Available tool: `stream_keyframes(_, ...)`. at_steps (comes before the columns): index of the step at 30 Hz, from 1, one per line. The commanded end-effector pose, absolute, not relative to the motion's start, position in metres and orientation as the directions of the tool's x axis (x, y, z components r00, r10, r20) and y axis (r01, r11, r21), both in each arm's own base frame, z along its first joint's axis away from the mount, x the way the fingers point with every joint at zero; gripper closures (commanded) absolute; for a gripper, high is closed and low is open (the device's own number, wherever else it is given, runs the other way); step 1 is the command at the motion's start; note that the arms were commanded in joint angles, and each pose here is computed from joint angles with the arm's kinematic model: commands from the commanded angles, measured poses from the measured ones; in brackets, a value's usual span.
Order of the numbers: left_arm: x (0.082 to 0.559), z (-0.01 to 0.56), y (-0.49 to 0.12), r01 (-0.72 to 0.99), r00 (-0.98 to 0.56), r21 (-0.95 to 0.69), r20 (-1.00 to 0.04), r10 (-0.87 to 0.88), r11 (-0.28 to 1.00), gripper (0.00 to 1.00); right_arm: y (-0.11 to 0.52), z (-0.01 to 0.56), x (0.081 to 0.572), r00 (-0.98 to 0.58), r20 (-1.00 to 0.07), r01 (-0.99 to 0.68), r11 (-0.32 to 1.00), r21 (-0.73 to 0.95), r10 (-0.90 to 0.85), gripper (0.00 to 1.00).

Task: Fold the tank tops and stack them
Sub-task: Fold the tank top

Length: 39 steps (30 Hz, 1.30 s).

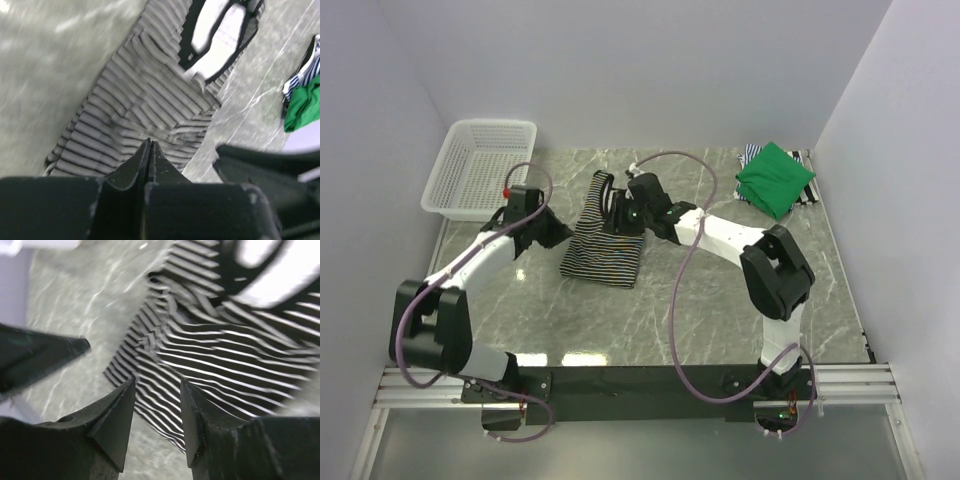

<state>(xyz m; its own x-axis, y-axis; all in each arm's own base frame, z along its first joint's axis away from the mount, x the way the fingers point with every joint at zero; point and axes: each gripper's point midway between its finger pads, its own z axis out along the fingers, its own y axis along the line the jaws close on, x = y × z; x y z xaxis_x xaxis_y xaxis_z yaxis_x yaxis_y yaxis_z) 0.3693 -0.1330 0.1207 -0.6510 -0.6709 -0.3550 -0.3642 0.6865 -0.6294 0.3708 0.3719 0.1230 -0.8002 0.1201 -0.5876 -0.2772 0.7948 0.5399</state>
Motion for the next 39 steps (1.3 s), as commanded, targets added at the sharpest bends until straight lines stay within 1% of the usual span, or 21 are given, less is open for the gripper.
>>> stream_keyframes(1,0.35,0.125,-0.136,-0.368,-0.637,-0.664,-0.33,-0.697,0.651,0.98,0.41,0.142,0.366,-0.804,-0.589,-0.405,0.65,0.643,0.081,0.52)
stream_keyframes(2,0.346,0.127,-0.136,-0.367,-0.634,-0.672,-0.325,-0.701,0.643,0.99,0.419,0.147,0.361,-0.816,-0.573,-0.424,0.596,0.682,0.075,0.53)
stream_keyframes(3,0.342,0.125,-0.137,-0.371,-0.638,-0.671,-0.319,-0.701,0.643,0.99,0.425,0.143,0.361,-0.821,-0.567,-0.43,0.574,0.697,0.073,0.53)
stream_keyframes(5,0.338,0.119,-0.138,-0.372,-0.638,-0.67,-0.318,-0.701,0.643,0.99,0.435,0.142,0.358,-0.832,-0.551,-0.44,0.534,0.722,0.06,0.53)
stream_keyframes(7,0.335,0.111,-0.139,-0.383,-0.647,-0.661,-0.306,-0.698,0.645,0.99,0.444,0.131,0.362,-0.843,-0.536,-0.433,0.524,0.733,0.053,0.54)
stream_keyframes(8,0.336,0.105,-0.141,-0.388,-0.654,-0.658,-0.297,-0.696,0.645,0.99,0.446,0.126,0.363,-0.852,-0.521,-0.422,0.523,0.741,0.051,0.54)
stream_keyframes(9,0.336,0.101,-0.142,-0.391,-0.657,-0.654,-0.294,-0.694,0.647,0.99,0.443,0.111,0.37,-0.863,-0.502,-0.391,0.554,0.735,0.058,0.54)
stream_keyframes(10,0.334,0.092,-0.141,-0.405,-0.659,-0.643,-0.287,-0.695,0.65,0.99,0.442,0.108,0.377,-0.862,-0.501,-0.379,0.567,0.732,0.071,0.55)
stream_keyframes(12,0.335,0.075,-0.141,-0.428,-0.667,-0.626,-0.267,-0.696,0.651,0.99,0.429,0.094,0.398,-0.874,-0.465,-0.303,0.59,0.748,0.142,0.55)
stream_keyframes(13,0.332,0.065,-0.141,-0.445,-0.673,-0.614,-0.252,-0.696,0.652,0.99,0.422,0.086,0.403,-0.883,-0.437,-0.263,0.592,0.762,0.171,0.55)
stream_keyframes(14,0.331,0.052,-0.142,-0.469,-0.674,-0.603,-0.228,-0.702,0.646,0.99,0.418,0.082,0.407,-0.897,-0.386,-0.198,0.584,0.787,0.216,0.55)
stream_keyframes(17,0.319,0.024,-0.141,-0.522,-0.683,-0.566,-0.171,-0.71,0.639,0.99,0.4,0.064,0.42,-0.901,-0.328,-0.1,0.6,0.794,0.284,0.56)
stream_keyframes(19,0.314,0.013,-0.142,-0.536,-0.684,-0.562,-0.149,-0.714,0.63,0.99,0.389,0.052,0.42,-0.899,-0.315,-0.059,0.628,0.776,0.304,0.56)
stream_keyframes(23,0.309,0.002,-0.139,-0.565,-0.677,-0.537,-0.133,-0.724,0.627,0.99,0.378,0.05,0.419,-0.888,-0.299,-0.028,0.609,0.792,0.348,0.56)
stream_keyframes(28,0.312,0.012,-0.132,-0.556,-0.668,-0.537,-0.165,-0.726,0.634,0.99,0.36,0.057,0.425,-0.865,-0.325,-0.026,0.614,0.789,0.381,0.56)
stream_keyframes(30,0.317,0.023,-0.132,-0.525,-0.673,-0.558,-0.19,-0.715,0.642,0.96,0.352,0.076,0.43,-0.839,-0.371,-0.057,0.613,0.788,0.398,0.55)
stream_keyframes(34,0.35,0.08,-0.14,-0.38,-0.681,-0.63,-0.305,-0.666,0.677,0.85,0.346,0.111,0.433,-0.795,-0.479,-0.147,0.648,0.747,0.372,0.53)
stream_keyframes(36,0.36,0.099,-0.141,-0.33,-0.681,-0.63,-0.357,-0.639,0.703,0.81,0.342,0.132,0.429,-0.769,-0.518,-0.176,0.655,0.735,0.375,0.52)
stream_keyframes(37,0.371,0.119,-0.144,-0.29,-0.67,-0.645,-0.391,-0.631,0.707,0.78,0.34,0.131,0.423,-0.769,-0.524,-0.18,0.664,0.726,0.366,0.52)
stream_keyframes(38,0.376,0.126,-0.145,-0.268,-0.672,-0.642,-0.41,-0.617,0.718,0.76,0.339,0.132,0.418,-0.77,-0.522,-0.179,0.661,0.728,0.366,0.52)
stream_keyframes(39,0.381,0.136,-0.153,-0.224,-0.678,-0.662,-0.421,-0.602,0.715,0.75,0.342,0.146,0.413,-0.759,-0.531,-0.206,0.636,0.744,0.376,0.52)
